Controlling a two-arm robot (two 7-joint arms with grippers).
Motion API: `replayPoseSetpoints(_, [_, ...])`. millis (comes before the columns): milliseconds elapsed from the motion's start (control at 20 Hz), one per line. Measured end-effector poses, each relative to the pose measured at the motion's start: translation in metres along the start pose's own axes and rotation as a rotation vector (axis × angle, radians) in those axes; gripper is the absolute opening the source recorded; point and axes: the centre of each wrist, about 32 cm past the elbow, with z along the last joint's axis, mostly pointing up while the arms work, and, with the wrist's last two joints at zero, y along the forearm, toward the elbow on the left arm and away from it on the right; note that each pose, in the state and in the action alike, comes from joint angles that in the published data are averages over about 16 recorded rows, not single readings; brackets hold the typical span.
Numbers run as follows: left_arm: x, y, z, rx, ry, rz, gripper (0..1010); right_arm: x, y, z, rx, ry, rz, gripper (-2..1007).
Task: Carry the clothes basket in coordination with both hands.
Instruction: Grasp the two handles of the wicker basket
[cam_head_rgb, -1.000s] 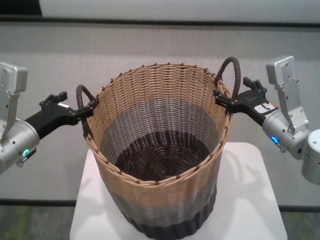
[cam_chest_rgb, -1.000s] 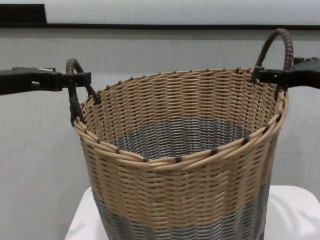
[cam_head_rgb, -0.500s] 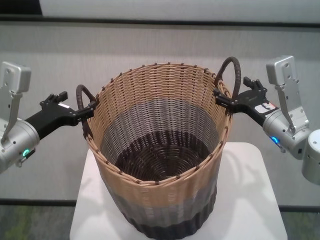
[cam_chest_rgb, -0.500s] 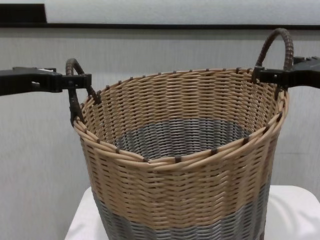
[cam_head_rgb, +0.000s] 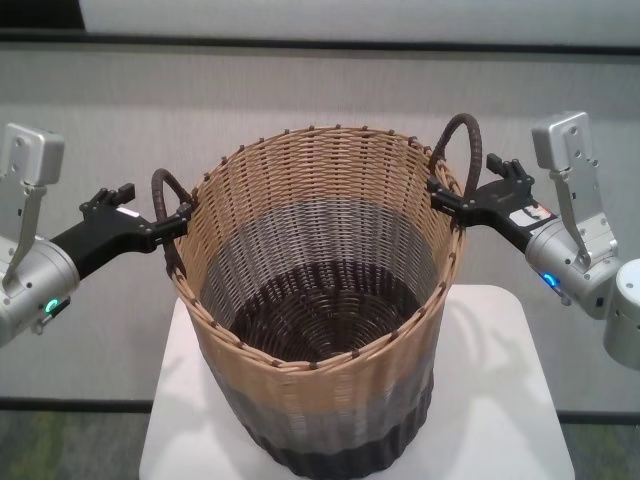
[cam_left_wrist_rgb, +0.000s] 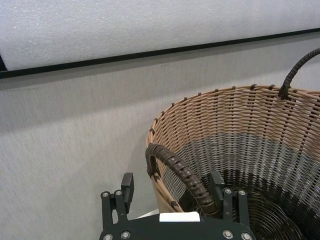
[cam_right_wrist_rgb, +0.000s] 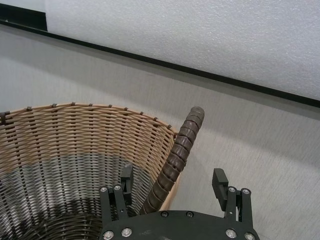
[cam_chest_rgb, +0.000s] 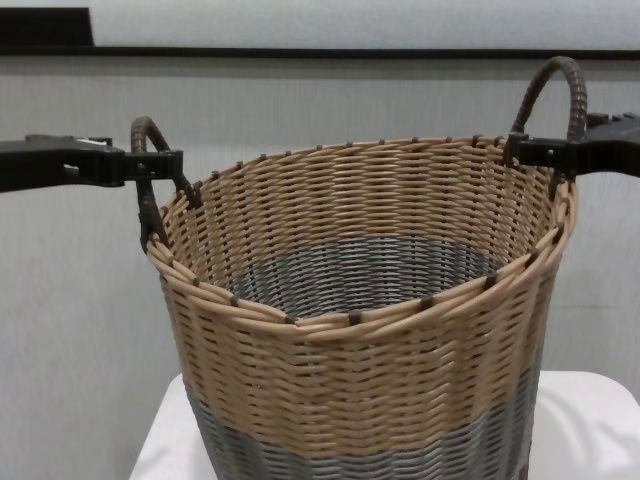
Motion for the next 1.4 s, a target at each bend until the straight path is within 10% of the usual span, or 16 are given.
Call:
replayPoseSetpoints(600, [-0.0001, 0.0000, 0.0005, 0.003, -0.006, 0.000, 788, 0.0000, -0.0002, 0.0001, 0.000, -0.001, 0.000, 888])
replayPoseSetpoints(1400, [-0.0003, 0.0000, 0.0006, 0.004, -0.008, 0.000, 332, 0.0000, -0.0002, 0.0003, 0.001, -0.001, 0.001, 394])
